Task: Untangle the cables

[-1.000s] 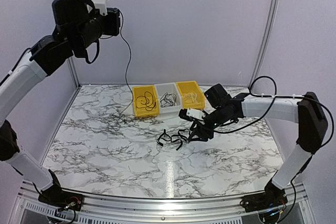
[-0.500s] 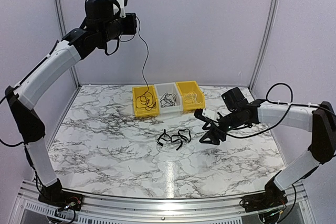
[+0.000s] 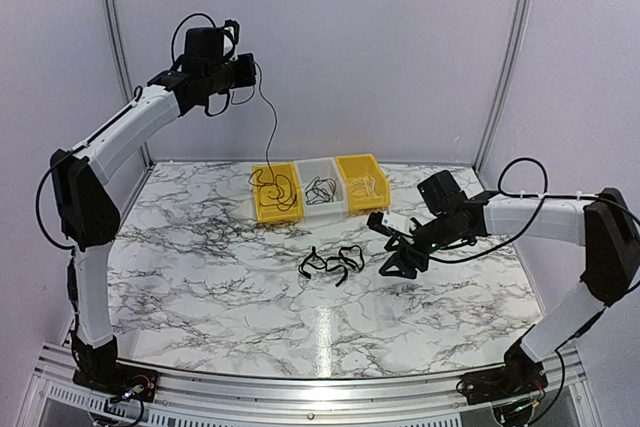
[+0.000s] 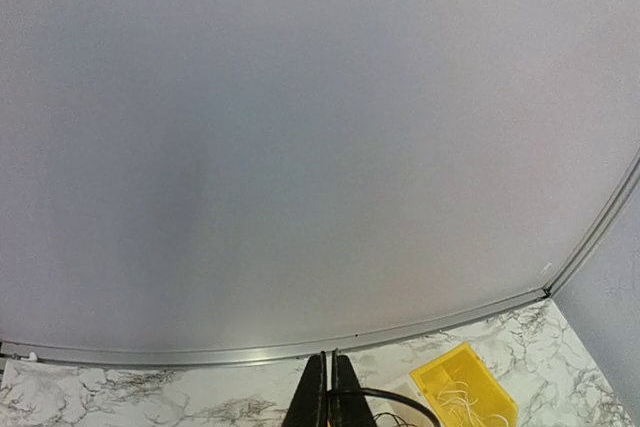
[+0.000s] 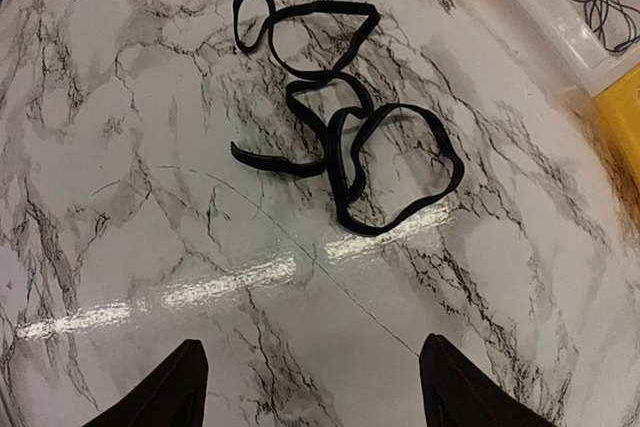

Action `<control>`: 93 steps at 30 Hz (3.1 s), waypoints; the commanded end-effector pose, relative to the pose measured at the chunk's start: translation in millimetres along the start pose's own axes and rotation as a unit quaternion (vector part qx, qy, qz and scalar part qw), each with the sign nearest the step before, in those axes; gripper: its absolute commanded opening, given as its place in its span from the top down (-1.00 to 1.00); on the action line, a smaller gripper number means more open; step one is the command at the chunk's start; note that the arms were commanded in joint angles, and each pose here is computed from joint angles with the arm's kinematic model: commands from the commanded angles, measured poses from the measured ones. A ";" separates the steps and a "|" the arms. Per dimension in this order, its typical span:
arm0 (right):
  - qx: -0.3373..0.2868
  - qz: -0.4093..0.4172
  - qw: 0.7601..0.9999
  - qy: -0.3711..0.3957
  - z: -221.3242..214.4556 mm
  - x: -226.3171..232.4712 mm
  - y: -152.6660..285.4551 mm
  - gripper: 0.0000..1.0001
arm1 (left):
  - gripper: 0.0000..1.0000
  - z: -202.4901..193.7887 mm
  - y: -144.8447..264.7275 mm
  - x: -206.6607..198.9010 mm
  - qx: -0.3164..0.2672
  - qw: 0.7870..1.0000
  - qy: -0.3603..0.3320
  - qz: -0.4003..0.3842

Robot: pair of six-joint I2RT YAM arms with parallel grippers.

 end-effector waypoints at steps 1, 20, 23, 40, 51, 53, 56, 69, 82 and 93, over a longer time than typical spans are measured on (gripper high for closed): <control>0.007 -0.013 1.000 0.008 -3.8 -8.0 -4.2 -0.45 | 1.00 -26.5 -15.1 -7.8 0.028 0.999 0.023 -0.038; 0.030 -0.006 1.000 0.004 -15.3 -9.4 -14.9 -0.45 | 1.00 -31.5 -31.6 -31.2 0.007 0.993 0.032 -0.114; 0.032 -0.003 0.999 0.003 -16.1 -9.2 -16.3 -0.45 | 1.00 -41.5 -35.8 -32.4 0.016 0.992 0.029 -0.120; 0.041 -0.002 0.999 0.005 -21.1 -9.1 -18.7 -0.45 | 1.00 -198.0 -59.5 49.7 0.189 0.982 -0.003 0.001; 0.051 0.003 0.999 0.006 -26.1 -9.4 -23.2 -0.45 | 1.00 -232.7 -45.0 54.5 0.238 0.970 -0.038 0.022; 0.056 0.005 0.998 0.004 -28.2 -9.3 -24.9 -0.45 | 1.00 -232.7 -46.5 46.4 0.238 0.970 -0.042 0.011; 0.063 0.011 0.998 0.000 -30.9 -8.9 -27.7 -0.46 | 1.00 -229.8 -51.1 30.3 0.232 0.971 -0.047 -0.014; 0.072 0.016 0.997 -0.003 -35.1 -7.9 -30.6 -0.48 | 1.00 -232.2 -63.6 -48.9 0.219 0.967 -0.059 -0.118; 0.077 0.021 0.997 -0.004 -37.5 -7.5 -32.8 -0.49 | 1.00 -291.3 -69.7 -17.4 0.272 0.961 -0.015 -0.043; 0.076 0.027 0.997 -0.004 -36.4 -5.4 -31.9 -0.50 | 0.62 -298.0 -69.7 18.8 0.281 0.958 0.021 0.048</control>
Point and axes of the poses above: each gripper's point midway between its finger pads, its own y axis back along the fingers, its own x axis along the line the jaws close on, z = x × y, the point moved 1 cm from there along y, back along the fingers, and after that the axes turned 4 degrees about -y, right-handed, at the moved point
